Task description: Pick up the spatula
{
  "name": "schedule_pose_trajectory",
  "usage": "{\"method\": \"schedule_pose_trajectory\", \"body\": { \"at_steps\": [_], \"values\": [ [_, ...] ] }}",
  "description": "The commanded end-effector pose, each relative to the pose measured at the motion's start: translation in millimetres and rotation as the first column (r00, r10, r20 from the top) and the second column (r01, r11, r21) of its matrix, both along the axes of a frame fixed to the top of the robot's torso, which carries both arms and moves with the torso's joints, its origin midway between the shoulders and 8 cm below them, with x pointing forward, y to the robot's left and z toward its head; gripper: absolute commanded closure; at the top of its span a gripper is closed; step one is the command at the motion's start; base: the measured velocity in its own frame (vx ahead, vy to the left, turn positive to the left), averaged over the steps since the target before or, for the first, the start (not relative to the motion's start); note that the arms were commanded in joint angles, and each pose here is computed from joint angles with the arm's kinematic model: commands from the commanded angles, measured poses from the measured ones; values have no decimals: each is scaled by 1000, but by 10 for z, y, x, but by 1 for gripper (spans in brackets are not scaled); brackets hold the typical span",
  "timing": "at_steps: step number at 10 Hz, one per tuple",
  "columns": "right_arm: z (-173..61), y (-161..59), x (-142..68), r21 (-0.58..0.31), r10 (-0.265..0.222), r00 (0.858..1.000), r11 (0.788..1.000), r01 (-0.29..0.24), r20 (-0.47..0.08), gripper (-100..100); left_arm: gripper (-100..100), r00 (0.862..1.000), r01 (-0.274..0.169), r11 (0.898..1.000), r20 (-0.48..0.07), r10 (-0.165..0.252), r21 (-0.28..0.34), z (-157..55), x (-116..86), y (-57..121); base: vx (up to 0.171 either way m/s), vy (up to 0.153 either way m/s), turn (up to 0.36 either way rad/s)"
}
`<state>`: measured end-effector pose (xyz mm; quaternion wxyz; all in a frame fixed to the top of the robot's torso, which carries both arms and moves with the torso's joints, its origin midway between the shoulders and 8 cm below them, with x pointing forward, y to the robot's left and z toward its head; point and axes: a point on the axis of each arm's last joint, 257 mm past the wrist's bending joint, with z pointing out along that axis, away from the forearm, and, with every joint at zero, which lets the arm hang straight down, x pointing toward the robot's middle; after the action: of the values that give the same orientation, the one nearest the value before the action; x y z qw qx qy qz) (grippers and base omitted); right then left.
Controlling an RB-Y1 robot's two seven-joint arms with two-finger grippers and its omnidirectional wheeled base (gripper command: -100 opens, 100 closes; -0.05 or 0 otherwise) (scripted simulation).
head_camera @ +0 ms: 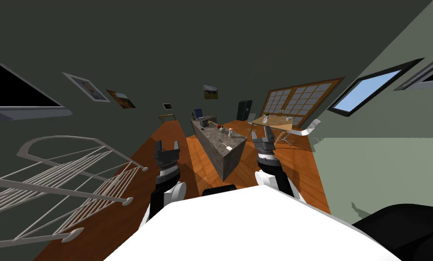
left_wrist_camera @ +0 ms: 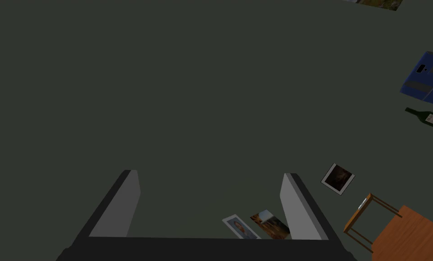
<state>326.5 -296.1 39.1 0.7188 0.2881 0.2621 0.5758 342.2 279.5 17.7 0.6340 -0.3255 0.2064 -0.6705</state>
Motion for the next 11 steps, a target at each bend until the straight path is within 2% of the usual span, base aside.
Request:
{"method": "schedule_pose_trajectory", "body": {
  "at_steps": [1,4,7,10,11],
  "values": [
    [-36,8,44,-13,19,1000,1000,-20,-22,-100,0,1000,0,1000,0,0,0,0,0,0,0,16,23],
    [-176,-43,192,-10,61,994,998,-63,-94,-100,0,1000,0,1000,0,0,0,0,0,0,7,50,39],
    [-352,-187,367,41,103,979,994,-97,-178,-100,0,1000,0,1000,0,0,0,0,0,-1,6,97,65],
    [-464,-264,456,73,114,967,992,-100,-227,-100,0,1000,0,1000,0,0,0,0,0,0,2,67,32],
    [-540,-337,518,104,129,957,989,-105,-258,-100,0,1000,0,1000,0,0,0,0,0,0,1,60,63]
  ]
}}
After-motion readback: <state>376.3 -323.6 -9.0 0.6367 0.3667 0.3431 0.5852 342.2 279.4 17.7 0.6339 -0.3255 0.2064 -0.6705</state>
